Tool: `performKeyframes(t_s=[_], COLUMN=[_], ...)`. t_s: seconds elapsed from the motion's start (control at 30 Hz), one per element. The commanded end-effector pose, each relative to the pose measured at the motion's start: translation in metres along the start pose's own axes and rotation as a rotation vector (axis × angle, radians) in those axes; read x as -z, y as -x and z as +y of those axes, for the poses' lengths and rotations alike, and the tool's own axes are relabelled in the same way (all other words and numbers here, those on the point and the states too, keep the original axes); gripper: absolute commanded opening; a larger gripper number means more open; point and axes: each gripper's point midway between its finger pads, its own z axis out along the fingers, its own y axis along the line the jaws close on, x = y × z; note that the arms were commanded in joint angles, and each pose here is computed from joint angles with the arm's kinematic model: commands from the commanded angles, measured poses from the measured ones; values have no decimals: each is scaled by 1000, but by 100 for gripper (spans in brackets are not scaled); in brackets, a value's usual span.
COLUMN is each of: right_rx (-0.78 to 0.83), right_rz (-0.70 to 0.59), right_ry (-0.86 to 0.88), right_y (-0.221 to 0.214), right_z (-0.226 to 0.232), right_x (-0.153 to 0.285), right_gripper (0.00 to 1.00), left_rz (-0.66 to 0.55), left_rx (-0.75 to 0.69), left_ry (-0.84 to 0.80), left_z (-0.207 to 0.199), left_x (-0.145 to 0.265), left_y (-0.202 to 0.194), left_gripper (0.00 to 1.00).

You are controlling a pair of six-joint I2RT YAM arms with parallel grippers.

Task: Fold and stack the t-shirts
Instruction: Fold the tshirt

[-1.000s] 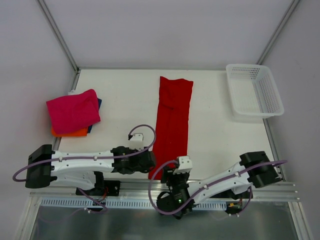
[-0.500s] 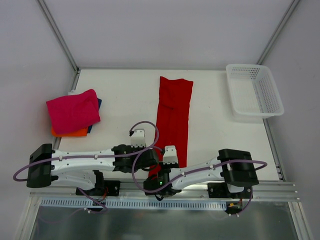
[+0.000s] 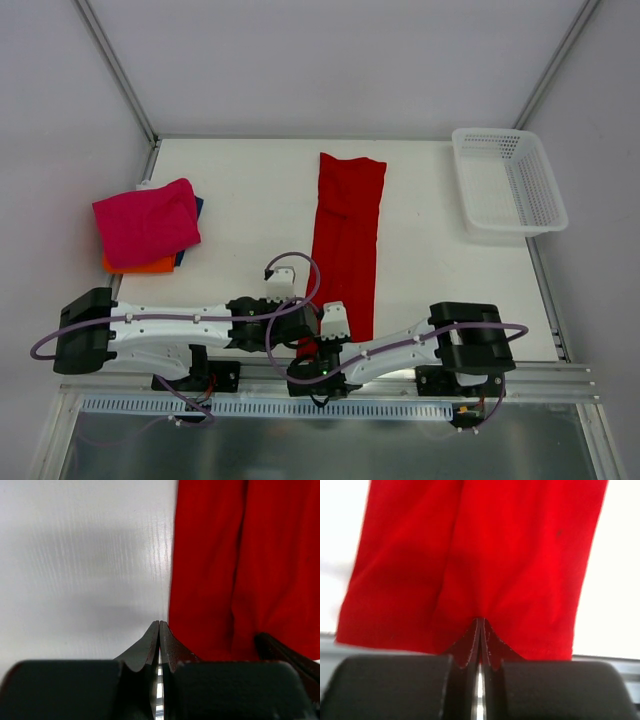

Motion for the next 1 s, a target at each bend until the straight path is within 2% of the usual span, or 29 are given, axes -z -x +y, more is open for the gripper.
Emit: performKeyframes(t_s=[0.0,0.33,0.5,0.53,0.6,0.7,0.77,0.8,0.83,0.87,0.9,0.93,0.97], right_rx=[15,29,-1,24,-41,-106,-39,-88,-62,-18,-12,80,57], right_rz=[44,35,-96,-125,-186,-226,-235,-222,-213,-211,-215,-229,-251], right_ry=[60,84,78,41,79,171,177,199,191,153,148,114,45], right_y=[-9,-12,29,40,68,101,119,139,149,172,186,200,221], right_z=[17,16,2,-14,-29,-63,-91,-107,-118,-138,-150,-165,-183], right_x=[17,38,58,62,80,105,114,123,125,125,129,130,128], right_gripper=[0,0,1,0,0,1,1,4,5,9,16,17,21], left_rz=[3,25,-6,-22,-50,-135,-237,-280,-333,-413,-457,-510,-552], left_rx=[-11,-7,-22,-25,-33,-54,-75,-79,-128,-109,-163,-135,-129], left_ry=[-14,-2,-12,-20,-53,-97,-135,-150,-157,-165,-156,-190,-201], left_z=[-7,-5,-5,-8,-14,-18,-22,-24,-23,-28,-28,-38,-42], left_x=[0,-4,-2,0,8,23,43,53,65,86,97,123,137], left_y=[-1,-10,-3,2,13,39,70,84,100,129,145,171,187], left_gripper=[0,0,0,0,0,0,0,0,2,4,9,11,12])
